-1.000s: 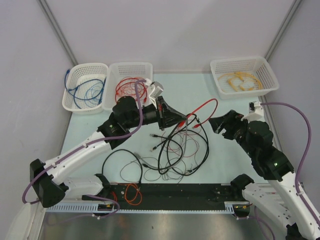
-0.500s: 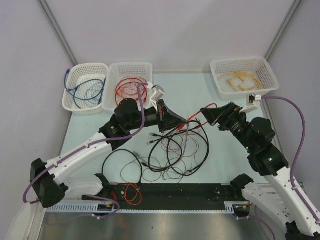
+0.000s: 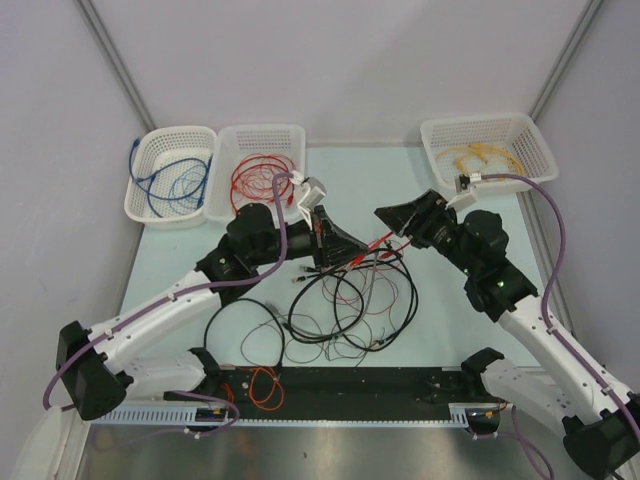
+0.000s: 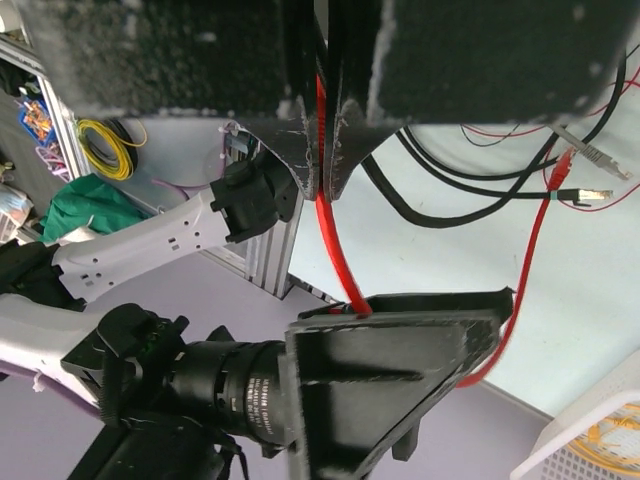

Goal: Untangle the cables

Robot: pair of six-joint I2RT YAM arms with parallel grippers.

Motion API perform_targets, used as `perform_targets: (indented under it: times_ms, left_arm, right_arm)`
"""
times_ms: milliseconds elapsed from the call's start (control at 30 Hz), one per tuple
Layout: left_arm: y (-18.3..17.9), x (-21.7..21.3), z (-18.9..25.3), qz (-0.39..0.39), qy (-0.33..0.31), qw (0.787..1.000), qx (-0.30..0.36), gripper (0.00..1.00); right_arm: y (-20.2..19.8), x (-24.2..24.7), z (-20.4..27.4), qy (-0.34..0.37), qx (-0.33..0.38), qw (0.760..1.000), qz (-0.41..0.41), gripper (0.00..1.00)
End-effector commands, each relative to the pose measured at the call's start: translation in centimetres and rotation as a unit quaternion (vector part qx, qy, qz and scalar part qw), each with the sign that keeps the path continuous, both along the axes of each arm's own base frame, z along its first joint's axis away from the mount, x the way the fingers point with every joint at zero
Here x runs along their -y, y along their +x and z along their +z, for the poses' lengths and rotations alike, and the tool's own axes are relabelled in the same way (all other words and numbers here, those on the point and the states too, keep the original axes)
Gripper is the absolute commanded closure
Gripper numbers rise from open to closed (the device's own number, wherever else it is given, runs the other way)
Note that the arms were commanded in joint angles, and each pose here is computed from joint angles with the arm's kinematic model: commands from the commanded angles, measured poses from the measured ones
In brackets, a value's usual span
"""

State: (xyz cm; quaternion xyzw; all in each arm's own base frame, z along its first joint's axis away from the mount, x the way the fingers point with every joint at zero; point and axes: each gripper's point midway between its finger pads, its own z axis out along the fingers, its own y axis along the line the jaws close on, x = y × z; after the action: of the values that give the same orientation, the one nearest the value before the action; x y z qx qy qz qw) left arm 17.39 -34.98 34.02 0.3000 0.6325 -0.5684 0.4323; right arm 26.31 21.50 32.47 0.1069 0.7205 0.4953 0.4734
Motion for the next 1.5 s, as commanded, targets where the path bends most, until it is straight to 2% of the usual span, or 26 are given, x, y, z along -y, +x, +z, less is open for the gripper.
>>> perform_targets:
  times_ms: [0, 33, 67, 100, 133, 167, 200, 233, 267, 333, 400, 433, 533, 700, 967, 1200, 1400, 1467]
  left_arm:
    - [-1.0, -0.3, 1.7, -0.009, -0.024, 0.999, 0.036, 1.0]
    - [-1.1, -0.2, 1.2, -0.009, -0.018, 0.999, 0.033, 1.0]
    - [-1.2, -0.1, 1.0, -0.009, -0.014, 0.999, 0.034, 1.0]
    - [-1.1, -0.1, 0.6, -0.006, -0.009, 0.999, 0.03, 0.99]
    - [-0.8, -0.2, 0.2, 0.005, -0.001, 1.0, 0.025, 0.94]
    - [-0.5, -0.4, -0.1, 0.014, 0.005, 1.0, 0.027, 0.85]
    - [-0.3, -0.6, -0.1, 0.022, 0.008, 0.999, 0.028, 0.65]
    - [-0.1, -1.0, 0.0, 0.036, 0.009, 0.999, 0.033, 0.58]
    - [0.2, -1.2, 0.0, 0.045, 0.011, 0.998, 0.036, 0.45]
    - [0.6, -1.6, 0.0, 0.062, 0.018, 0.997, 0.039, 0.29]
    - [1.3, -1.9, 0.1, 0.084, 0.02, 0.996, 0.039, 0.04]
    - [1.4, -2.0, 0.3, 0.089, 0.018, 0.995, 0.038, 0.0]
    - [1.1, -1.6, 0.8, 0.078, 0.003, 0.996, 0.038, 0.0]
    - [-1.3, 1.0, 0.6, -0.007, -0.034, 0.999, 0.024, 0.0]
    - [-5.6, 6.5, -2.2, -0.09, -0.031, 0.995, 0.021, 0.0]
    - [-5.5, 8.3, -3.8, -0.099, -0.038, 0.994, 0.001, 0.0]
    - [-3.8, 8.4, -4.3, -0.049, -0.041, 0.998, -0.008, 0.0]
    - [-3.7, 8.4, -4.4, -0.047, -0.04, 0.998, -0.011, 0.06]
  right_arm:
    - [-0.3, -0.1, 2.5, 0.028, 0.041, 0.999, 0.008, 0.39]
    - [-0.3, 0.0, 3.2, 0.033, 0.053, 0.998, 0.007, 0.47]
    - [-0.3, 0.1, 3.6, 0.036, 0.061, 0.997, 0.006, 0.63]
    - [-0.3, 0.2, 4.0, 0.038, 0.069, 0.997, 0.004, 0.69]
    - [-0.3, 0.4, 4.7, 0.045, 0.08, 0.996, 0.002, 0.75]
    - [-0.5, 0.5, 5.2, 0.047, 0.087, 0.995, 0.004, 0.86]
    - [-0.5, 0.6, 5.2, 0.046, 0.087, 0.995, 0.004, 0.9]
    - [-0.5, 0.9, 5.4, 0.045, 0.088, 0.995, 0.004, 0.95]
    - [-0.6, 1.0, 5.6, 0.046, 0.089, 0.995, 0.004, 1.0]
    - [-0.6, 1.2, 5.2, 0.037, 0.082, 0.996, 0.001, 1.0]
    - [-0.6, 1.2, 4.8, 0.031, 0.075, 0.997, 0.0, 1.0]
    - [-0.6, 1.2, 4.6, 0.027, 0.073, 0.997, 0.0, 1.0]
    - [-0.5, 1.0, 3.9, 0.021, 0.062, 0.998, 0.005, 1.0]
    - [-0.7, 0.1, 4.1, 0.032, 0.061, 0.997, 0.026, 1.0]
    - [-1.2, -1.7, 4.4, 0.042, 0.059, 0.996, 0.054, 1.0]
    - [-1.5, -1.8, 4.4, 0.038, 0.059, 0.996, 0.056, 1.0]
    - [-1.8, -1.5, 4.3, 0.031, 0.058, 0.996, 0.056, 1.0]
    - [-1.9, -1.6, 4.1, 0.029, 0.055, 0.996, 0.059, 1.0]
